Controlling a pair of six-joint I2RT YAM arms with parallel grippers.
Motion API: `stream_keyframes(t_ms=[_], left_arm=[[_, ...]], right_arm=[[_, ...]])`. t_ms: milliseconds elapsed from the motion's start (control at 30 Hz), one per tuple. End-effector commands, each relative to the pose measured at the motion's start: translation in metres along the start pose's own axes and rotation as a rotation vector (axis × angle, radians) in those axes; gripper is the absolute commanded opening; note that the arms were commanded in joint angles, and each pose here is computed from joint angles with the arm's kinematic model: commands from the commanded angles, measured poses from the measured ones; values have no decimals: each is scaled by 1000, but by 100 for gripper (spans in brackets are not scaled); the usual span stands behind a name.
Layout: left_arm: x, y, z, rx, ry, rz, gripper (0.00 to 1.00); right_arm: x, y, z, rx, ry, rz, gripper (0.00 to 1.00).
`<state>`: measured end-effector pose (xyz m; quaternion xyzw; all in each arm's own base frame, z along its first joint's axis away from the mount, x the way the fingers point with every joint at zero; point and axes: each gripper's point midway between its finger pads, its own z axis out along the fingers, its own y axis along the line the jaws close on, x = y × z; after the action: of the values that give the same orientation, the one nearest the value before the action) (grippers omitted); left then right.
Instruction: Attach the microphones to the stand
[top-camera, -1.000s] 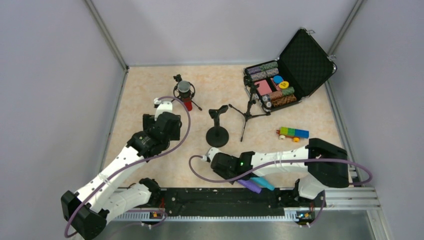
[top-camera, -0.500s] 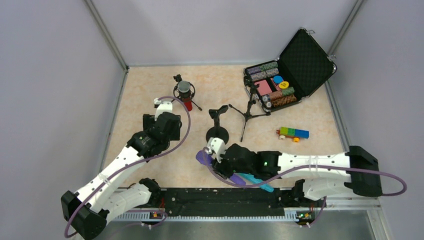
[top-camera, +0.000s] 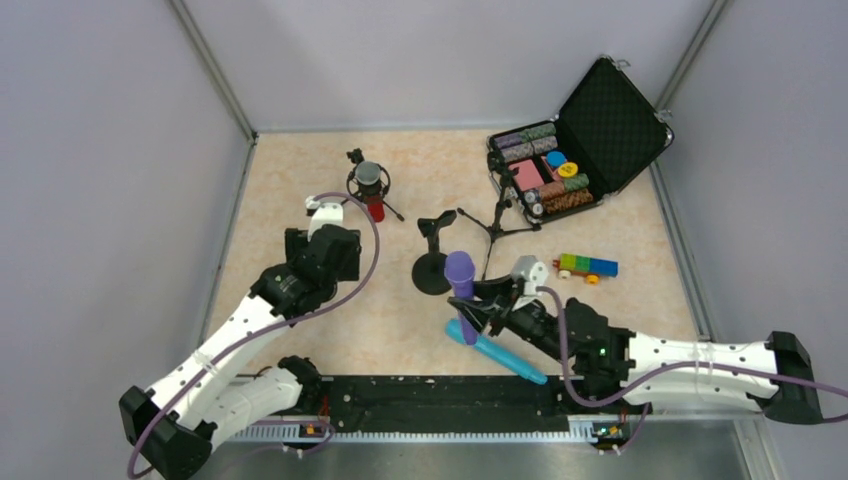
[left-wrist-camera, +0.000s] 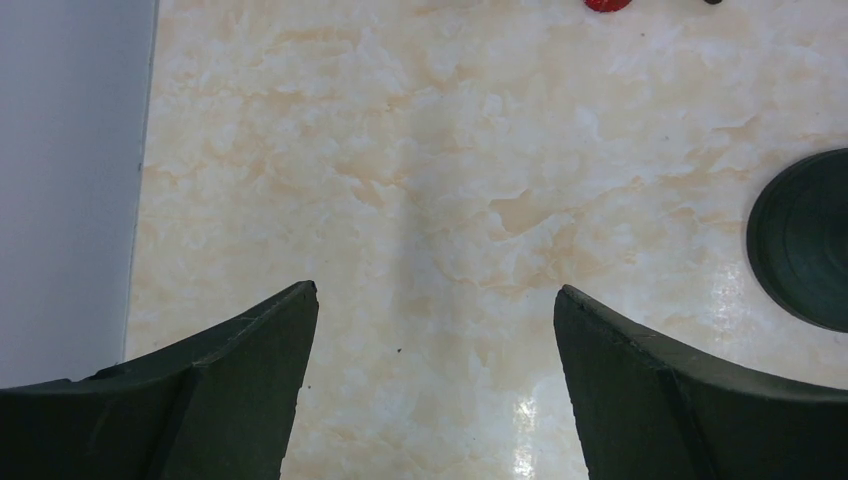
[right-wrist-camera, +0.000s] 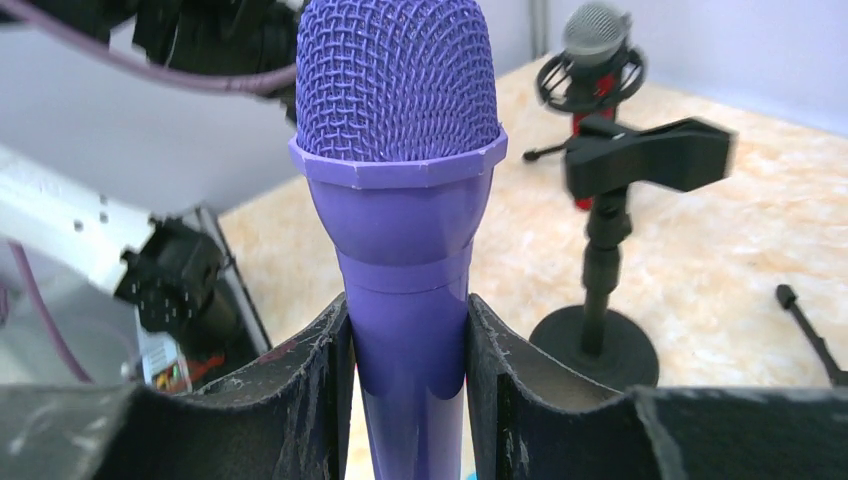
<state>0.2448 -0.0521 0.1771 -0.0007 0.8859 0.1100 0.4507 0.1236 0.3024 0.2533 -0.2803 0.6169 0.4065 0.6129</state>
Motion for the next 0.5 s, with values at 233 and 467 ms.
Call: stream_keyframes(t_ms=[233,467], left_arm=[[-48,-43,-32,329,-182,-180,92],[-86,-60,-68,568,-475,-301,91]], right_arm=[[-73,-39,-37,153,-390,187,0],[-72,-38,-37,151,-383,166,0]])
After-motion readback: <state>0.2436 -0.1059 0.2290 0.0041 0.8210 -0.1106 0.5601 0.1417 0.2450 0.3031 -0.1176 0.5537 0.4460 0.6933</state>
